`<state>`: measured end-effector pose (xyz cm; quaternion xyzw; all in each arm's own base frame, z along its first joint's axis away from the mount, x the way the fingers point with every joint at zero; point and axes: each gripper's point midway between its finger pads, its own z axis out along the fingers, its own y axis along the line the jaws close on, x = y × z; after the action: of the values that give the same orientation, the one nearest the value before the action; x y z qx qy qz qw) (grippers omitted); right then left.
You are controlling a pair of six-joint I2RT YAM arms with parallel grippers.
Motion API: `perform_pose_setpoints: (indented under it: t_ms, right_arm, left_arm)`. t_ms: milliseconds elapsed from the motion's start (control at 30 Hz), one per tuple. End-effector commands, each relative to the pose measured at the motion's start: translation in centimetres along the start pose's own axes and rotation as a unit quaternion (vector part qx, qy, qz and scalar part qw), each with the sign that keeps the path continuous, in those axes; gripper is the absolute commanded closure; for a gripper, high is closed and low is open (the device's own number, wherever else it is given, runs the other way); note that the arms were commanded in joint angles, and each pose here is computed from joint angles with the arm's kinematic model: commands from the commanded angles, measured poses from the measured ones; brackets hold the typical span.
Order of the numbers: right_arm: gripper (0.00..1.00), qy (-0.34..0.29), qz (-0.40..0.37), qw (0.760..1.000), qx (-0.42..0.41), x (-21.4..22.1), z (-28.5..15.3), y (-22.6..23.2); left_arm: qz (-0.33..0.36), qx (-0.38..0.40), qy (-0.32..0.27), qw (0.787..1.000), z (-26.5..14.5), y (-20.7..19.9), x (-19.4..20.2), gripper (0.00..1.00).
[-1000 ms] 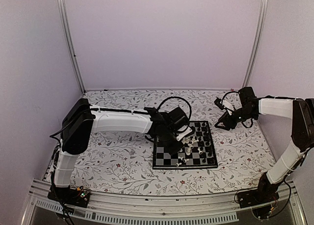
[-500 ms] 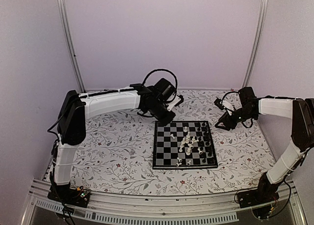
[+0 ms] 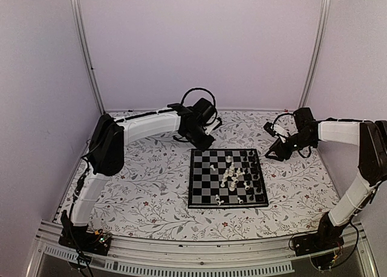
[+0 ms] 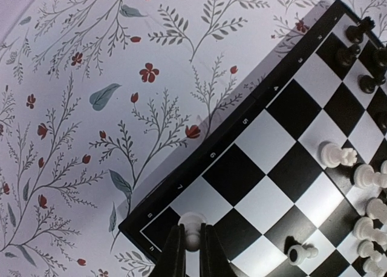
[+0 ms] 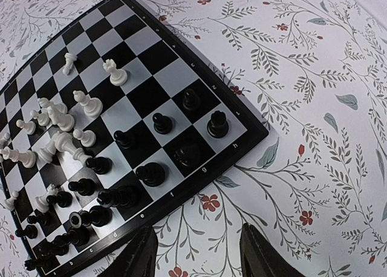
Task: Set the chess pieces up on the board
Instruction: Place the chess piece on the chessboard.
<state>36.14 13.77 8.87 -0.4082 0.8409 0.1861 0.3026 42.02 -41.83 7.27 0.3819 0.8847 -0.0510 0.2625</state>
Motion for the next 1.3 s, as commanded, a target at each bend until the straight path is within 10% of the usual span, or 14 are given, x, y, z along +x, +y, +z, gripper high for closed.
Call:
perform_pose_setpoints:
  t_ms: [0, 867, 1267]
  right_arm:
    - [0.50, 0.012, -0.003, 1.000, -0.005, 0.6, 0.7, 0.1]
    - [0.50, 0.024, 0.001, 1.000, -0.015, 1.2, 1.3, 0.3]
    - [0.50, 0.029, 0.003, 0.999, -0.019, 1.4, 1.6, 0.4]
  left_arm:
    - [-0.005, -0.003, 0.010, 1.000, 0.5, 0.3, 0.4, 0.95]
    - [-0.004, 0.010, 0.031, 0.999, 3.6, 0.1, 2.0, 0.92]
    - [-0.013, -0.015, 0.007, 1.000, 0.1, 1.3, -0.1, 0.56]
